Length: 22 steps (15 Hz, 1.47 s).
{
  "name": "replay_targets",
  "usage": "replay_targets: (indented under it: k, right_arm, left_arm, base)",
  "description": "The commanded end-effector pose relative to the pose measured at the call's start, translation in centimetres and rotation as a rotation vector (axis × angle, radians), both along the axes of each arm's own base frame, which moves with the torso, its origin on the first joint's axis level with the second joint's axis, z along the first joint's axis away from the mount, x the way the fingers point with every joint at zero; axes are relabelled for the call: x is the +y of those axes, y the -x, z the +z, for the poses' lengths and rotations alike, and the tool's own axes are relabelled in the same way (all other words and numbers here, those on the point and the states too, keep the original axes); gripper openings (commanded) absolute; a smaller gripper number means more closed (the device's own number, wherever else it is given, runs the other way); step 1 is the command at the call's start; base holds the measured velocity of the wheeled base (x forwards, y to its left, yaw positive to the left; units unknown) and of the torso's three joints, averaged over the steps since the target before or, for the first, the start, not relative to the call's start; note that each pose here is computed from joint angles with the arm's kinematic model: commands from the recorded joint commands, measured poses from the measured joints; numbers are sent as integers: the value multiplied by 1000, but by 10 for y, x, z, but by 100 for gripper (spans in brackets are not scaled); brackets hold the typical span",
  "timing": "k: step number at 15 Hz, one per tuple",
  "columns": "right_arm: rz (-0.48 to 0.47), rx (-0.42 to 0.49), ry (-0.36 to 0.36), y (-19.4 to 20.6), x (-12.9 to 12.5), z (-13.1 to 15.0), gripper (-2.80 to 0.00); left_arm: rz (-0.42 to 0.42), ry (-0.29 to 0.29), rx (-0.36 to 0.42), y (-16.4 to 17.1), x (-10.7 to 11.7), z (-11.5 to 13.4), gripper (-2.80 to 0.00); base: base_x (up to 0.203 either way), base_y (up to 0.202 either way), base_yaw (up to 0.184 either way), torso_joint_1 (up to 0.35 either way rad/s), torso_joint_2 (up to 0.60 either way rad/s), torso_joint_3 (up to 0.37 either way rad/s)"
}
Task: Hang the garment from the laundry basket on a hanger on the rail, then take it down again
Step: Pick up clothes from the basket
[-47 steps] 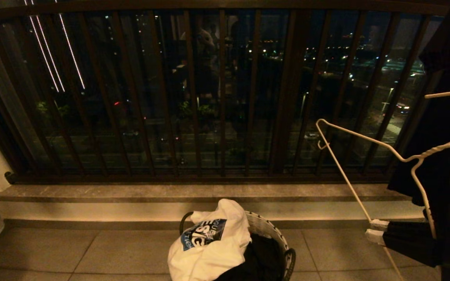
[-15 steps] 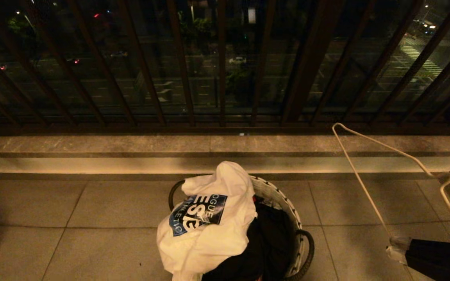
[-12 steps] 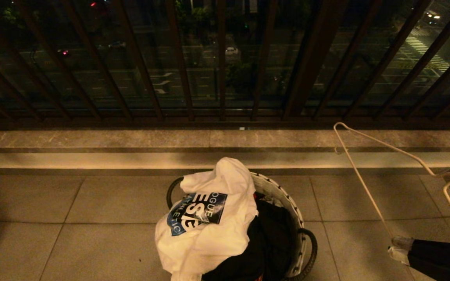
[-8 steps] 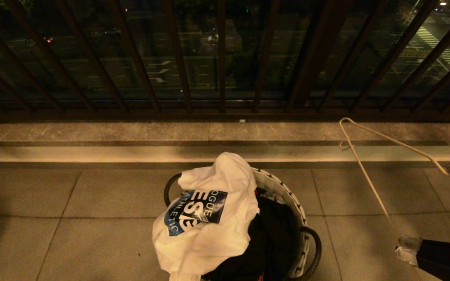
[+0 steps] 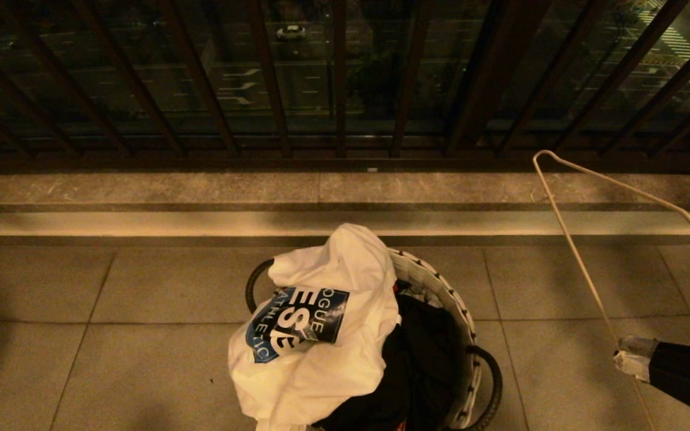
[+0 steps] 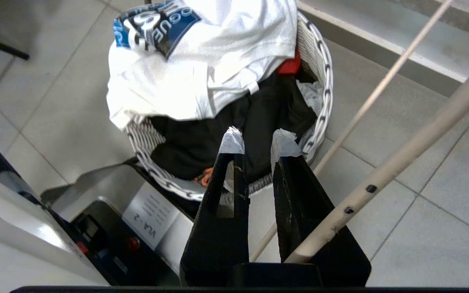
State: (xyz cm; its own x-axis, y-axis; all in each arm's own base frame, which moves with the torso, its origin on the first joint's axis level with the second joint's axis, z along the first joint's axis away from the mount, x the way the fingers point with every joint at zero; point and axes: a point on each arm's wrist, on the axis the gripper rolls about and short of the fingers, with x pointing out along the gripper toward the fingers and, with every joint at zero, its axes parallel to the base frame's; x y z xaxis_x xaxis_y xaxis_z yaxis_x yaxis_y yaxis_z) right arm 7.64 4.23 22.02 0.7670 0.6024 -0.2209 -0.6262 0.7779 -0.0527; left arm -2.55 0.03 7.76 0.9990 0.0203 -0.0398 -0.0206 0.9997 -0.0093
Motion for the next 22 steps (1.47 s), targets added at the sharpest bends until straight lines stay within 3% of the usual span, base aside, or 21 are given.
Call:
replay_targets:
  k: [1,9,13,17,22]
  right_arm:
    - [2,0,-1,0,0,1,-280]
    - [5,2,-6,-3,2,1,-280]
    - [4,-43,-19,-8,4,5,-280]
    - [5,-39,-16,-11,5,5,-280]
    - [4,-33,-7,-31,15,18,-280]
  left_arm:
    - [1,1,0,0,0,0,-280]
    - [1,1,0,0,0,0,-280]
    - [-2,-4,-16,2,0,8,-280]
    - [-26,-14,55,-12,0,57,-280]
    - [-196,-74,164,-52,-4,109,-280]
  base:
    - [0,0,0,0,0,0]
    - [0,0,0,0,0,0]
    - [0,0,0,0,0,0]
    - [0,0,0,0,0,0]
    - [0,0,0,0,0,0]
